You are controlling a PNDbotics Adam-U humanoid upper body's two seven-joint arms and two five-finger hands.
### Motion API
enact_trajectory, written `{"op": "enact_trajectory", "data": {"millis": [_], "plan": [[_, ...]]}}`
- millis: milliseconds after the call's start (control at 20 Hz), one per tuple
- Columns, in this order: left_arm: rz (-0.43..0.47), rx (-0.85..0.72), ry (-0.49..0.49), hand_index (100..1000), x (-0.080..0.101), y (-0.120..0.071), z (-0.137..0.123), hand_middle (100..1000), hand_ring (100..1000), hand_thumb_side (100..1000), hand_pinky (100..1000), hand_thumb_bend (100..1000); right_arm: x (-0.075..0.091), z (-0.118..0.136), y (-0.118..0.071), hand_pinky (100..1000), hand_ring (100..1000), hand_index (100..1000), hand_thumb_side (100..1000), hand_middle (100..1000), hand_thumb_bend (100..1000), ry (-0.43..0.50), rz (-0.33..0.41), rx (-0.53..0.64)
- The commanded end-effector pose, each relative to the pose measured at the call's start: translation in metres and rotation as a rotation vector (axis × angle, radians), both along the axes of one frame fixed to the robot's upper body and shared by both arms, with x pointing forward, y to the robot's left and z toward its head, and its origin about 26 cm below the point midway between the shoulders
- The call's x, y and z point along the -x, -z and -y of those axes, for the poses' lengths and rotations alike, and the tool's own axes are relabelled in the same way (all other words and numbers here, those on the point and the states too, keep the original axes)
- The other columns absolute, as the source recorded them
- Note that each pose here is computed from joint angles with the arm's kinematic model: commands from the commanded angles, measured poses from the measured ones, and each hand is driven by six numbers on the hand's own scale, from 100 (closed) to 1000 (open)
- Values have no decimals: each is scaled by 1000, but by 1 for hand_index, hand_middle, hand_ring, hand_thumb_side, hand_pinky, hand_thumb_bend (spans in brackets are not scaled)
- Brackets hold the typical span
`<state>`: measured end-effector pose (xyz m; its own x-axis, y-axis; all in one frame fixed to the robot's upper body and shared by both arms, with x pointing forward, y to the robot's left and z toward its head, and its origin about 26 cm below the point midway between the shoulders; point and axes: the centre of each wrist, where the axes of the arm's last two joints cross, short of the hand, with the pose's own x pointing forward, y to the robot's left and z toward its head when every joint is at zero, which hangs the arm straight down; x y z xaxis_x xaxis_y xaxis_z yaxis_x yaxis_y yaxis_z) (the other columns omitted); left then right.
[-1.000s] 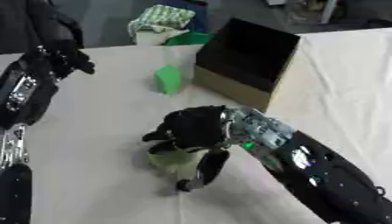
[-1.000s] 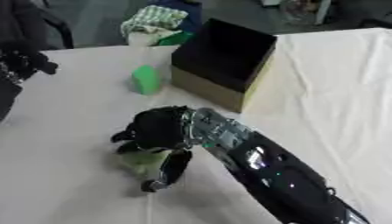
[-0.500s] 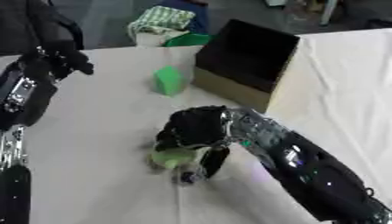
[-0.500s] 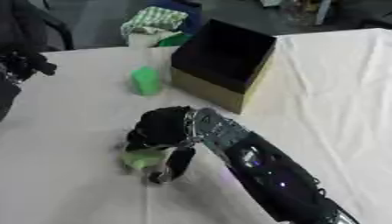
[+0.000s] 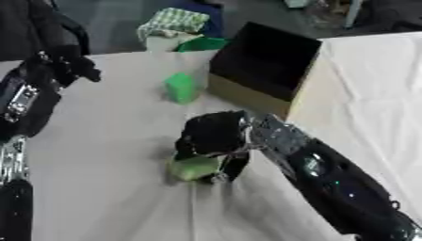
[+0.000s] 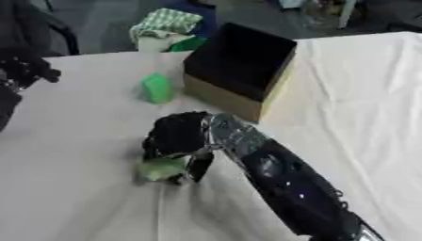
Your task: Pick up objects on the table and place them in the box.
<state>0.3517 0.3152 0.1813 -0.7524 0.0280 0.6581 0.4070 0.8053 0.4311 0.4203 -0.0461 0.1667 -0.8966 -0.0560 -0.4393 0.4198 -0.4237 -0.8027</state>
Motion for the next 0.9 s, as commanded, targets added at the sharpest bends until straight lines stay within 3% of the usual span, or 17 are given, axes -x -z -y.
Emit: {"op": "enact_trajectory", "data": {"millis": [50,400,900], "plan": [[26,-13,-7,861,1,-10,-4,679,659,729,817,100,-15,18,-12,768,624,546,275,274,100,16,-11,-14],[22,-16,-9,862,1,-9,-5,679,658,730,817,100,-50,56,-39,759,575,515,206,216,100,102,-76,-221],[17,-23,-3,862,1,-8,-5,678,658,731,817,100,-72,94,-93,762,550,524,143,193,100,224,-103,-522]]}}
